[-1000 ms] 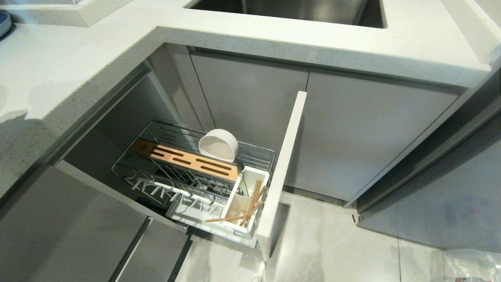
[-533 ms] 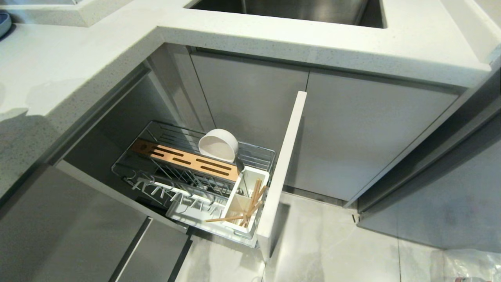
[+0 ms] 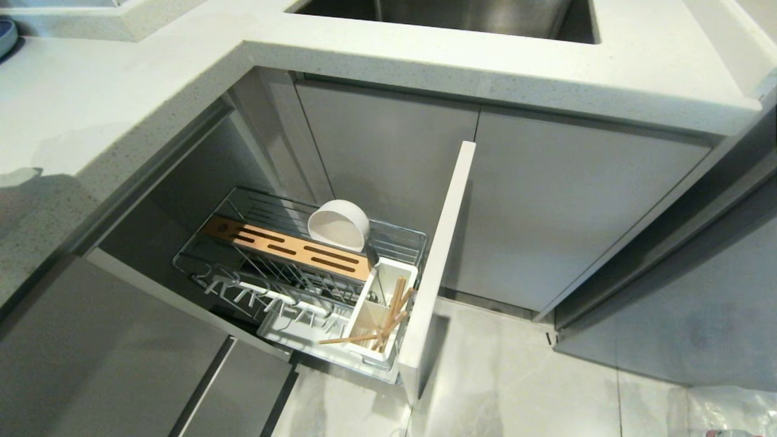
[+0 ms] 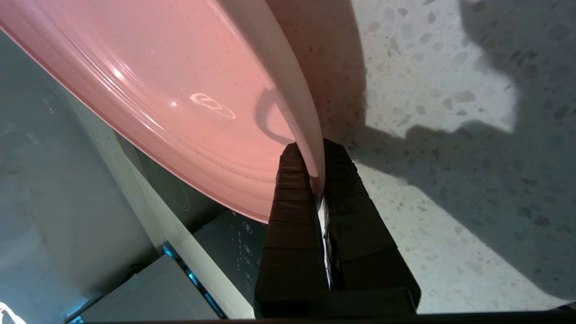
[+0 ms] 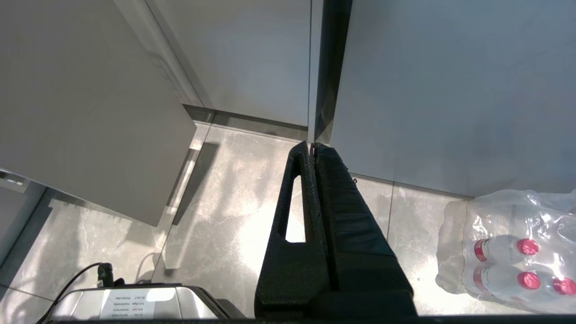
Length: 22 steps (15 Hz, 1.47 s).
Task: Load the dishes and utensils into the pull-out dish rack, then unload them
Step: Take the plate out of the cupboard
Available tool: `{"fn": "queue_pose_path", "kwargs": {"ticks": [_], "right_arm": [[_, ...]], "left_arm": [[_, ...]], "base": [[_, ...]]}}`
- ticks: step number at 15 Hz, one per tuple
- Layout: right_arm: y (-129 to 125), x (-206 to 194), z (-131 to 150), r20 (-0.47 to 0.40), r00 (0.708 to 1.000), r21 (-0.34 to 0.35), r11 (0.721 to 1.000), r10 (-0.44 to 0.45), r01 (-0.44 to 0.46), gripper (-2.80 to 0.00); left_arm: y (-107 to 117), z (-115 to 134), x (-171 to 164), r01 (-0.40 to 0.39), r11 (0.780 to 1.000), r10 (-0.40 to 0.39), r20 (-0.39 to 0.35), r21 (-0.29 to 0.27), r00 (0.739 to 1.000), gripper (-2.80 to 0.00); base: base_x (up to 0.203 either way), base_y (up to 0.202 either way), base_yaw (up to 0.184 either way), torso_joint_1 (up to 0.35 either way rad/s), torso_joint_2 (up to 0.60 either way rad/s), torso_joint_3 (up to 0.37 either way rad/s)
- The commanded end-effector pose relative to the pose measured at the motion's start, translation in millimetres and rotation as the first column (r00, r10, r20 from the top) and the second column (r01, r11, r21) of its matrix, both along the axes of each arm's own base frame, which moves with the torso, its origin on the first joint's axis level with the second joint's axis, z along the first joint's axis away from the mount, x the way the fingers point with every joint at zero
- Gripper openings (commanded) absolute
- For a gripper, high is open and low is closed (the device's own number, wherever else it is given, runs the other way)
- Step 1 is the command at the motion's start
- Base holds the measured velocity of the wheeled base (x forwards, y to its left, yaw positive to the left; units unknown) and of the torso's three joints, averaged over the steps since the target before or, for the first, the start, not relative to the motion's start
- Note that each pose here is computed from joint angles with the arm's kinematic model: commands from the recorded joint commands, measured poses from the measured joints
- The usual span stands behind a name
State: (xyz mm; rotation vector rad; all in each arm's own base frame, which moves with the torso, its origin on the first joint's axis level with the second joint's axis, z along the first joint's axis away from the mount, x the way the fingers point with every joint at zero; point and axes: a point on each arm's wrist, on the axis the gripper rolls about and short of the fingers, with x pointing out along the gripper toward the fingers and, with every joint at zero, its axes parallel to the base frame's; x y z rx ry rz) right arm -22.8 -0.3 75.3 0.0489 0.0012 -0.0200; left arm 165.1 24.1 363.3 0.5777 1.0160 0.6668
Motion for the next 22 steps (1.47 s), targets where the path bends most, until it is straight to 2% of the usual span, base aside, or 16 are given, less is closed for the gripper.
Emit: {"fn": "queue_pose_path", "kwargs": {"ticks": [1, 4, 12, 18, 19, 20, 22], "right_arm": [[0.0, 0.1, -0.4, -0.001, 1.0, 0.0, 1.0, 0.0, 0.0, -2.8], [0.0, 0.1, -0.4, -0.001, 1.0, 0.0, 1.0, 0.0, 0.0, -2.8], [0.0, 0.1, -0.4, -0.001, 1.0, 0.0, 1.0, 0.0, 0.0, -2.8], [0.0, 0.1, -0.4, -0.001, 1.0, 0.0, 1.0, 0.0, 0.0, -2.8], [0.0, 0.1, -0.4, -0.001, 1.0, 0.0, 1.0, 0.0, 0.0, -2.8], [0.0, 0.1, -0.4, -0.001, 1.0, 0.0, 1.0, 0.0, 0.0, -2.8], [0.0, 0.1, -0.4, -0.001, 1.0, 0.0, 1.0, 0.0, 0.0, -2.8]], "left_arm": [[0.4, -2.7, 2.4, -0.003, 1.0, 0.003, -0.022, 0.002, 1.0, -2.8], [0.1, -4.4, 3.0, 0.011, 1.0, -0.012, -0.026, -0.026, 1.0, -2.8], [0.1, -4.9, 3.3, 0.012, 0.999, -0.012, -0.026, -0.03, 1.0, -2.8], [-0.2, -2.2, 1.8, 0.004, 0.999, -0.003, 0.013, -0.033, 1.0, -2.8], [-0.2, -2.1, 1.7, 0.002, 0.999, -0.001, 0.016, -0.034, 1.0, -0.81], [-0.3, -1.7, 0.6, 0.0, 0.999, 0.001, 0.021, -0.035, 1.0, 0.0], [-0.3, -1.3, 0.6, -0.005, 0.999, 0.006, 0.03, -0.037, 1.0, 0.0]], "base": [[0.0, 0.0, 0.0, 0.0, 0.0, 0.0], [0.0, 0.0, 0.0, 0.0, 0.0, 0.0], [0.0, 0.0, 0.0, 0.0, 0.0, 0.0], [0.0, 0.0, 0.0, 0.0, 0.0, 0.0], [0.0, 0.0, 0.0, 0.0, 0.0, 0.0], [0.0, 0.0, 0.0, 0.0, 0.0, 0.0], [0.0, 0.0, 0.0, 0.0, 0.0, 0.0]]}}
